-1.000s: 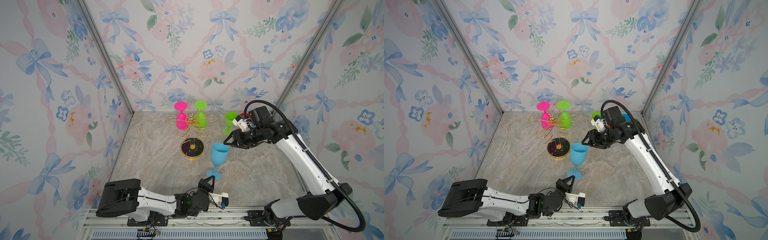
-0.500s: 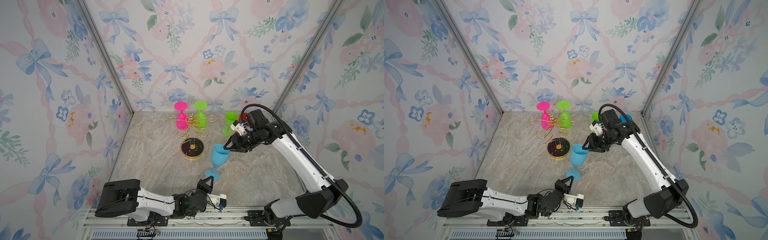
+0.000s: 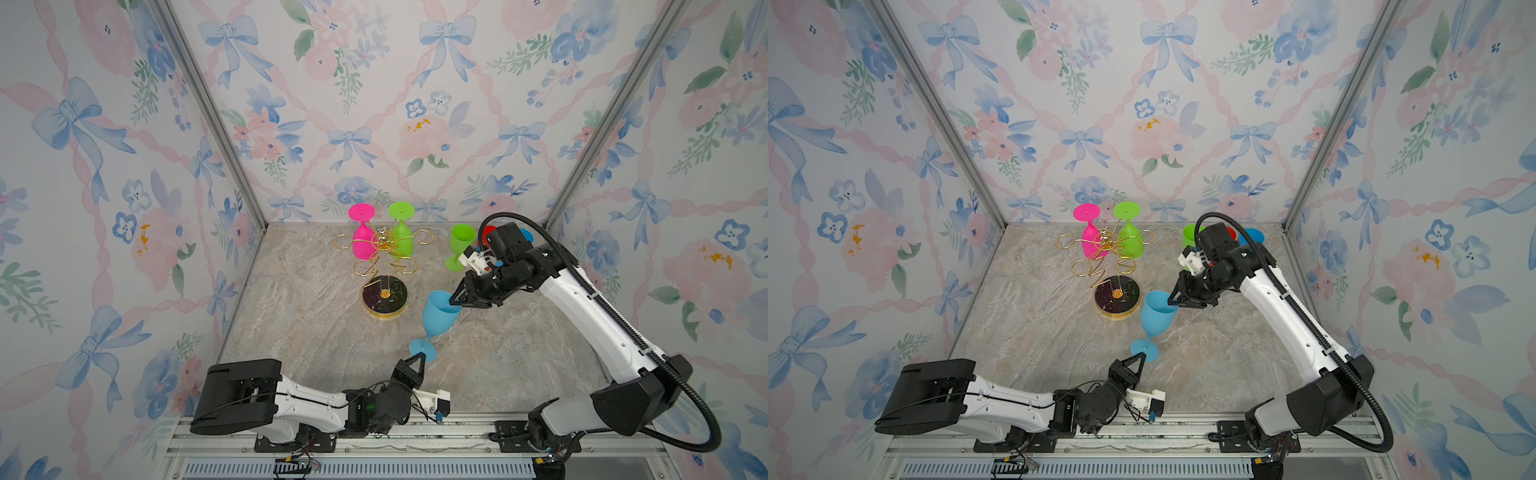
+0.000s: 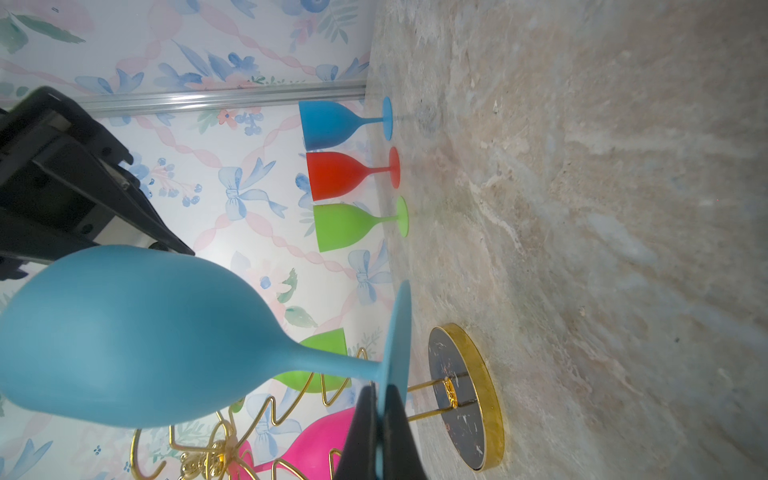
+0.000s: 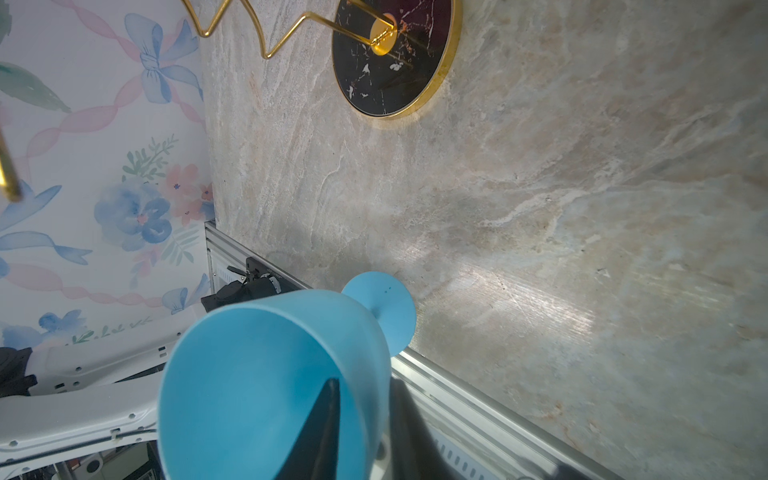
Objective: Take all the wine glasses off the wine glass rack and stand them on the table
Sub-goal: 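Close the right gripper on the blue glass's bowl while the left gripper holds the stem, then open the left gripper off the stem while the right lifts the glass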
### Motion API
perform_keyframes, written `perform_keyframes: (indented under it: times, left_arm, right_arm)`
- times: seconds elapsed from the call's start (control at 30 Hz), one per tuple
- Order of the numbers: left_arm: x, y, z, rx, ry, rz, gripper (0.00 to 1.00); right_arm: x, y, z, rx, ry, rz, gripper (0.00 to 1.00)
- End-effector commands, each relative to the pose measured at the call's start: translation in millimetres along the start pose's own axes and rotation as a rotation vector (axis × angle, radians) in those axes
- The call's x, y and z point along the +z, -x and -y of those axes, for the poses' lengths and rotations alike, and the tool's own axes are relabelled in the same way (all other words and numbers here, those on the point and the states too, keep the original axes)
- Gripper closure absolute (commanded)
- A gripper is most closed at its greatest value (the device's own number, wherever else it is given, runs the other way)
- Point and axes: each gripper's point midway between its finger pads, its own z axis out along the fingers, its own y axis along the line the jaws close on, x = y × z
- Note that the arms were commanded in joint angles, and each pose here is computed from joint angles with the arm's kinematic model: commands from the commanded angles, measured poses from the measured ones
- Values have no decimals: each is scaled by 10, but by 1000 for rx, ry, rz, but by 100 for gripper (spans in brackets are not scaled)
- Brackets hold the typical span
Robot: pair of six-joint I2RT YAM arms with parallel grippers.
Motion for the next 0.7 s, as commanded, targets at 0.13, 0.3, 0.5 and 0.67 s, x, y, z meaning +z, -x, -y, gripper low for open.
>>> perform_keyframes:
  times: [0.13,0.3,0.5,0.67]
  left_arm:
    - [-14,-40,-12,22,22,-16,100]
    - [-18,-60,-8,35,23,-23,100]
    - [-22,-61,7,41,21,-21,100]
    - [-37,-58,-12,27,26,-10,98]
  right_arm:
    - [47,-170,44,9,-6,-59,84]
    - [56,-186,60,7,-8,-63,90]
    - [64,-177,63,3,-11,-67,95]
    - [38,-178,91,-12,-35,-63,97]
